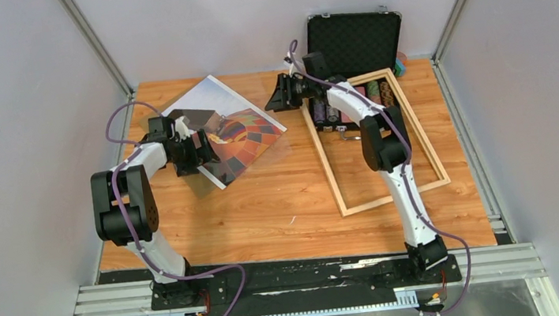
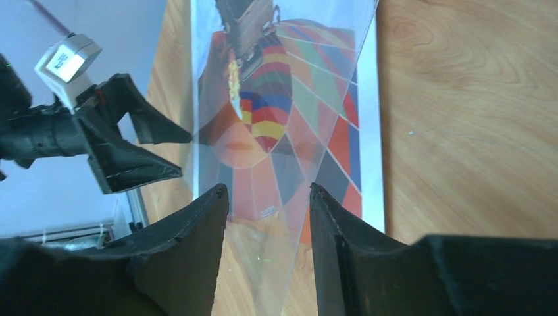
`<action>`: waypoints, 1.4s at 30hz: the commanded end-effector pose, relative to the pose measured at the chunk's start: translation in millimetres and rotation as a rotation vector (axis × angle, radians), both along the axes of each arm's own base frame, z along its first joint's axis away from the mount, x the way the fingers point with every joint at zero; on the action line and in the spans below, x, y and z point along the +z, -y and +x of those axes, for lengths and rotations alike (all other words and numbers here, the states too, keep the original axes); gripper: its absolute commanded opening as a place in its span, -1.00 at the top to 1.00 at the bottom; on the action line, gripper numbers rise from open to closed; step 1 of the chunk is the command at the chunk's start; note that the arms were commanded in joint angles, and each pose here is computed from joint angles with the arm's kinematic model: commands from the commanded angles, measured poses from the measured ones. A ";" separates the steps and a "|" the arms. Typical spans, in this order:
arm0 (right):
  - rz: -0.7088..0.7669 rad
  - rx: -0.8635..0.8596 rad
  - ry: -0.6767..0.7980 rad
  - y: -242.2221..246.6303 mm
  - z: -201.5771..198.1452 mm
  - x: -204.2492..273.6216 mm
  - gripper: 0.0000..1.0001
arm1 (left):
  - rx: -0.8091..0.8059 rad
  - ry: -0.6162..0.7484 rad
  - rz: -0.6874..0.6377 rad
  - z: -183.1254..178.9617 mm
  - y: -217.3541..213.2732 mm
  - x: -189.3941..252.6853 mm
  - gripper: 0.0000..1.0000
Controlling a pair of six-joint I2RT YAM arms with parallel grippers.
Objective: Put the photo into the frame
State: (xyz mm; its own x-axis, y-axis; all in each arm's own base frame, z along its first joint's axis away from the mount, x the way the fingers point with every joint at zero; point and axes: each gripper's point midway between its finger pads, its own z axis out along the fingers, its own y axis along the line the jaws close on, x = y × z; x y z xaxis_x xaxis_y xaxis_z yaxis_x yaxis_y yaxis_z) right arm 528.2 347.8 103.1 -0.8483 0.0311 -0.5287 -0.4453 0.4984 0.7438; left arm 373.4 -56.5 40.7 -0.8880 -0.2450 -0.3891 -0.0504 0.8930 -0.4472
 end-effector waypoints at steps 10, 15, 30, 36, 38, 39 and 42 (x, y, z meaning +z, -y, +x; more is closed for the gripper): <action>0.136 0.189 -0.030 -15.4 -56.9 44.3 0.17 | -0.054 -0.060 -0.020 -14.9 8.4 -19.1 -1.00; 0.148 0.265 -0.001 -11.8 -70.6 40.7 0.19 | -0.058 -0.054 -0.019 -15.1 8.5 -17.7 -1.00; 0.127 0.395 0.060 -6.1 -88.7 17.3 0.21 | -0.064 -0.061 -0.013 -16.0 7.7 -19.2 -1.00; 0.110 0.395 0.024 -1.6 -93.9 3.9 0.25 | -0.064 -0.065 -0.017 -16.4 8.2 -19.7 -1.00; 0.103 0.378 -0.002 -0.9 -95.0 0.8 0.27 | -0.064 -0.065 -0.017 -16.4 8.3 -19.7 -1.00; 0.094 0.358 -0.021 -0.4 -93.8 -1.6 0.28 | -0.065 -0.065 -0.018 -16.3 8.5 -19.6 -1.00; 0.074 0.286 -0.080 2.1 -92.5 -9.6 0.34 | -0.065 -0.067 -0.020 -16.7 8.8 -19.7 -1.00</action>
